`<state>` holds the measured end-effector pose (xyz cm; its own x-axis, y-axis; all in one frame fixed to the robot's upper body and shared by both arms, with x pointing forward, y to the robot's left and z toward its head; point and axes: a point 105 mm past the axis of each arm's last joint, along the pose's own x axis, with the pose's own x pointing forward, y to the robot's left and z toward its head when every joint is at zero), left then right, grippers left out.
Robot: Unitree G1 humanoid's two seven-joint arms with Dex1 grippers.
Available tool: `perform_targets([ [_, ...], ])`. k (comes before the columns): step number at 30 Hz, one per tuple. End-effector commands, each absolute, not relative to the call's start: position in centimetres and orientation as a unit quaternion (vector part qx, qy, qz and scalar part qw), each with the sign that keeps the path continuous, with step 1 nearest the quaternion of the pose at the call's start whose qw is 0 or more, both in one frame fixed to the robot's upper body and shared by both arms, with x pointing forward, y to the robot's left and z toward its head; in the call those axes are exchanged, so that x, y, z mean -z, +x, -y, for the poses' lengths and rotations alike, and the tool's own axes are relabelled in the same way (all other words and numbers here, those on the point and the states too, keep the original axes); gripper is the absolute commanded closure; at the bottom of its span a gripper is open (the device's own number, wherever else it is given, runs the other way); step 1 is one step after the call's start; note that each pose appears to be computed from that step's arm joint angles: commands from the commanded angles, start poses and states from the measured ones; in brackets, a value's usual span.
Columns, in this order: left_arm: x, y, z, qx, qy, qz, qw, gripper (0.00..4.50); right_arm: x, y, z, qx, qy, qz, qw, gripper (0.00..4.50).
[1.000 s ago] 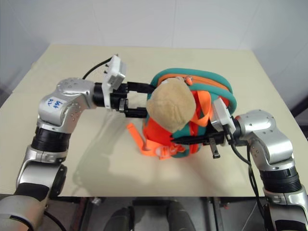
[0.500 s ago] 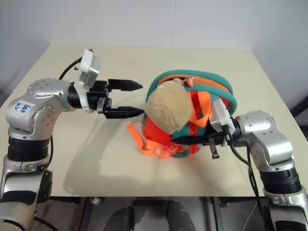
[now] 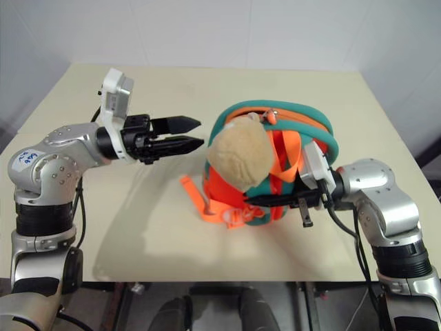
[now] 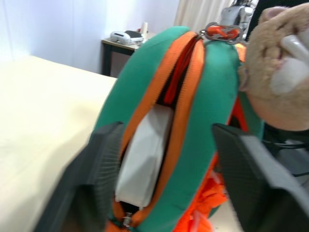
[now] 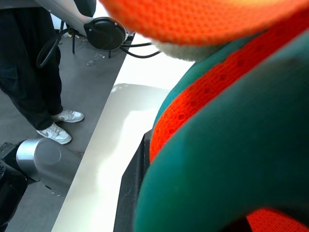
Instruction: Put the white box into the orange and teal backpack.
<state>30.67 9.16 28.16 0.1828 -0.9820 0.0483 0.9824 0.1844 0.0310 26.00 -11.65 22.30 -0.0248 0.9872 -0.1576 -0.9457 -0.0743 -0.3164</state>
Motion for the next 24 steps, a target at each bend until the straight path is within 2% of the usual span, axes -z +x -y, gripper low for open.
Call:
perform_targets([
  [1,-28.4,30.3,-9.5,0.641,0.017,0.031,0.767,2.85,-23.3,25.5,11.8,-0.708,-0.187,0.083,0.676,4.5],
  [6,-27.1,31.7,-10.1,0.62,0.046,-0.008,0.783,4.49,-23.3,25.6,11.8,-0.705,-0.188,0.082,0.679,4.5],
  [19,-24.4,33.3,-6.1,0.675,0.064,-0.041,0.734,4.49,-23.3,25.8,11.7,-0.701,-0.191,0.084,0.682,4.5],
  [24,-23.3,33.8,-5.2,0.679,0.069,-0.051,0.729,4.49,-23.3,25.9,11.6,-0.699,-0.192,0.084,0.684,4.5],
])
